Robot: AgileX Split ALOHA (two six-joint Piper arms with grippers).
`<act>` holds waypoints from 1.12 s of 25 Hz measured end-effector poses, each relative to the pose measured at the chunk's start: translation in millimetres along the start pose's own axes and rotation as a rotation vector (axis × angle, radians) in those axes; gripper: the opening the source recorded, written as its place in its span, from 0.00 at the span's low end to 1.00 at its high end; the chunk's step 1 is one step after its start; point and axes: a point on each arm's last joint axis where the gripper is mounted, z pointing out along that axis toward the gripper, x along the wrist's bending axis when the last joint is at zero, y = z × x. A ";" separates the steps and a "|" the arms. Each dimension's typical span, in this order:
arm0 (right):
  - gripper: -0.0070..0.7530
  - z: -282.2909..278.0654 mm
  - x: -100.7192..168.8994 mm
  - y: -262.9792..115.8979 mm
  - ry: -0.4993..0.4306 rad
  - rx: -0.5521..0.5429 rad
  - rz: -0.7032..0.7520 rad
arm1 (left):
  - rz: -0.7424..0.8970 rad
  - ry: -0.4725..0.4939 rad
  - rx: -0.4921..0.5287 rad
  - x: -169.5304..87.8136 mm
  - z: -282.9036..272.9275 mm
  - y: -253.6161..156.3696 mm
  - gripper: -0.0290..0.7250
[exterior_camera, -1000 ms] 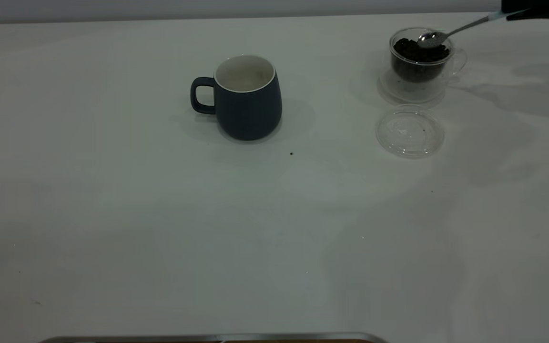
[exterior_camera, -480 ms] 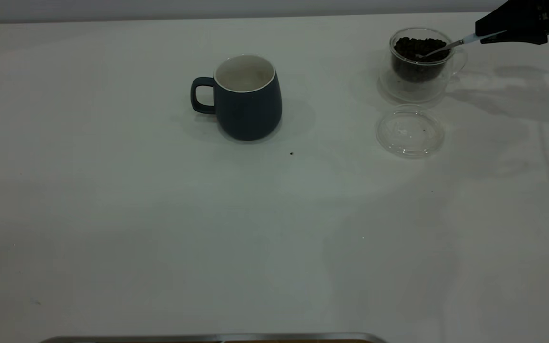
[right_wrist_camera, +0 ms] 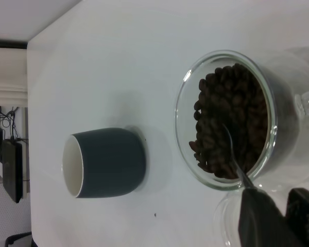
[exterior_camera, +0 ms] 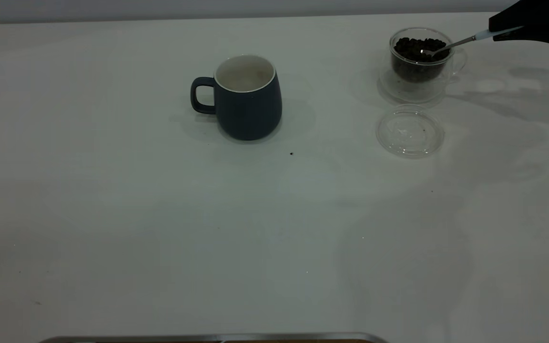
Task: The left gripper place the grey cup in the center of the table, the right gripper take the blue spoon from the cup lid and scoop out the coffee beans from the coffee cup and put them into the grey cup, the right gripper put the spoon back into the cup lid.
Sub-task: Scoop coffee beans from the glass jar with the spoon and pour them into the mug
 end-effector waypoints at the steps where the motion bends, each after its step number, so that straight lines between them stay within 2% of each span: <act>1: 0.15 0.0 -0.2 0.3 -0.003 -0.003 0.000 | 0.000 0.000 0.000 0.0 0.0 0.0 0.82; 19: 0.15 6.4 -9.4 -2.8 0.002 -0.009 0.041 | -0.001 0.000 0.000 0.0 0.0 0.0 0.82; 28: 0.15 -3.3 -10.3 -0.1 0.064 -0.039 0.097 | -0.001 0.000 0.000 0.0 0.0 0.0 0.82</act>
